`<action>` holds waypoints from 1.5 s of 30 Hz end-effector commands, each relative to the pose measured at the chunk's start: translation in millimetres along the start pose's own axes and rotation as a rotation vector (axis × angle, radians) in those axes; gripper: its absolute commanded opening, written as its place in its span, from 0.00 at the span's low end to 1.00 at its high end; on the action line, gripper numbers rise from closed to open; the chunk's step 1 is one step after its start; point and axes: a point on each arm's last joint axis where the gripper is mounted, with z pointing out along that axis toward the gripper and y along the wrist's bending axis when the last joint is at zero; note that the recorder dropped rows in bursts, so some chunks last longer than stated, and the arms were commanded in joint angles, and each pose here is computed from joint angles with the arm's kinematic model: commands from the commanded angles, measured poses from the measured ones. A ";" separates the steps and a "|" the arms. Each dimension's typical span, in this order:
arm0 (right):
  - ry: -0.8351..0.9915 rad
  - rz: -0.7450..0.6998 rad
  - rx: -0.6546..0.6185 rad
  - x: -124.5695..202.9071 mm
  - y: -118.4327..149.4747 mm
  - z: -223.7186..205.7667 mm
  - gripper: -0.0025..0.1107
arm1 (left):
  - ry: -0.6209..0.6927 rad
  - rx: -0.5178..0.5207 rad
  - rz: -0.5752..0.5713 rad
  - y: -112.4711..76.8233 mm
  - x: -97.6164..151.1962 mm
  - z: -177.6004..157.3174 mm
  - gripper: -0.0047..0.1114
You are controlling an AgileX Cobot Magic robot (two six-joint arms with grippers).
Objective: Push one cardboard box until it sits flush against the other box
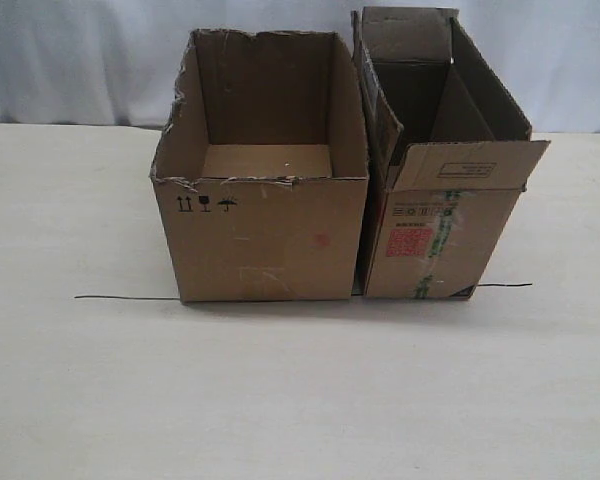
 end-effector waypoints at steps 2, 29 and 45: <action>0.004 0.003 0.002 1.7 -0.3 -0.1 0.07 | -0.001 -0.007 -0.014 0.7 0.7 -0.1 0.04; 0.004 -0.001 0.002 1.7 -0.3 -0.1 0.07 | -0.008 -0.007 -0.011 0.8 0.1 -0.2 0.04; 0.004 -0.001 0.002 1.7 -0.3 -0.1 0.07 | -0.008 -0.008 -0.009 0.8 0.1 -0.2 0.04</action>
